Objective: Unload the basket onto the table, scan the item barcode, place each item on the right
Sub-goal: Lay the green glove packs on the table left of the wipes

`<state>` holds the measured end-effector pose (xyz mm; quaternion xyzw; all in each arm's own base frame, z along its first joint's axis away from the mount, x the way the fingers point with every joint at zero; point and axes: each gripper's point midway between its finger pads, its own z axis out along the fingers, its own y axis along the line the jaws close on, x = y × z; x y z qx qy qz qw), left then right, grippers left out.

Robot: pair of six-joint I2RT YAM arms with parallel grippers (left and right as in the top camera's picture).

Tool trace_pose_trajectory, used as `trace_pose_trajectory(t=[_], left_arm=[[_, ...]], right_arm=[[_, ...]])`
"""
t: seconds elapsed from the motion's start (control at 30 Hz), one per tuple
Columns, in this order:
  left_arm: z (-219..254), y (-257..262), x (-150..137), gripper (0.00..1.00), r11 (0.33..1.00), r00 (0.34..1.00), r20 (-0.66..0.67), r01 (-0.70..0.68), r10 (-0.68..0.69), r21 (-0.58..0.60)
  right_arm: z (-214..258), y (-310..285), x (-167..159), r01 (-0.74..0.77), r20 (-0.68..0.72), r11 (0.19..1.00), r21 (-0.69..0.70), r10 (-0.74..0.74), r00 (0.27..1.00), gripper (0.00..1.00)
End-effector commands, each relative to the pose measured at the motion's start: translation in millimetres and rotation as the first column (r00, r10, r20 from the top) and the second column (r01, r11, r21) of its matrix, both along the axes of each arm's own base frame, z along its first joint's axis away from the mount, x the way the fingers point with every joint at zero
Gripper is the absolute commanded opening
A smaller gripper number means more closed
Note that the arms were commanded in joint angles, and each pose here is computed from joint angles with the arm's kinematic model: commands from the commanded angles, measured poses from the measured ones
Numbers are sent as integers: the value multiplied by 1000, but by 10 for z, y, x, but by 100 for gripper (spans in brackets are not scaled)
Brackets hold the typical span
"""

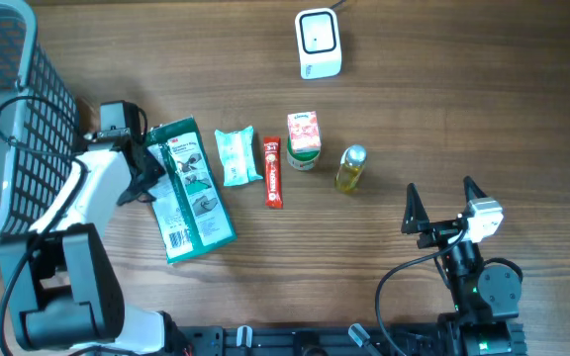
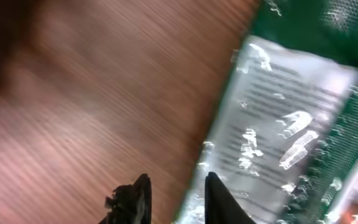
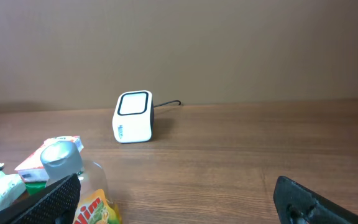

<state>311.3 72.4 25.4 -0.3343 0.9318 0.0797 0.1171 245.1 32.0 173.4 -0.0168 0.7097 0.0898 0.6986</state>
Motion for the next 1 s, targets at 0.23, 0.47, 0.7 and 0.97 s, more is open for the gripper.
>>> trace_pose_trajectory(t=[0.23, 0.47, 0.7, 0.97], left_arm=[[-192, -929, 269, 32, 929, 947, 154, 308, -280, -207], [-67, -1251, 483, 38, 895, 898, 257, 408, -357, -180], [936, -949, 951, 54, 911, 822, 459, 407, -337, -59], [1820, -113, 1018, 100, 957, 757, 586, 217, -290, 192]], right_arm=[[15, -3, -3, 2, 7, 1000, 5, -2, 1000, 100], [15, -3, -3, 2, 7, 1000, 5, -2, 1000, 100], [15, -3, -3, 2, 7, 1000, 4, -2, 1000, 100], [15, -3, -3, 2, 7, 1000, 5, -2, 1000, 100]])
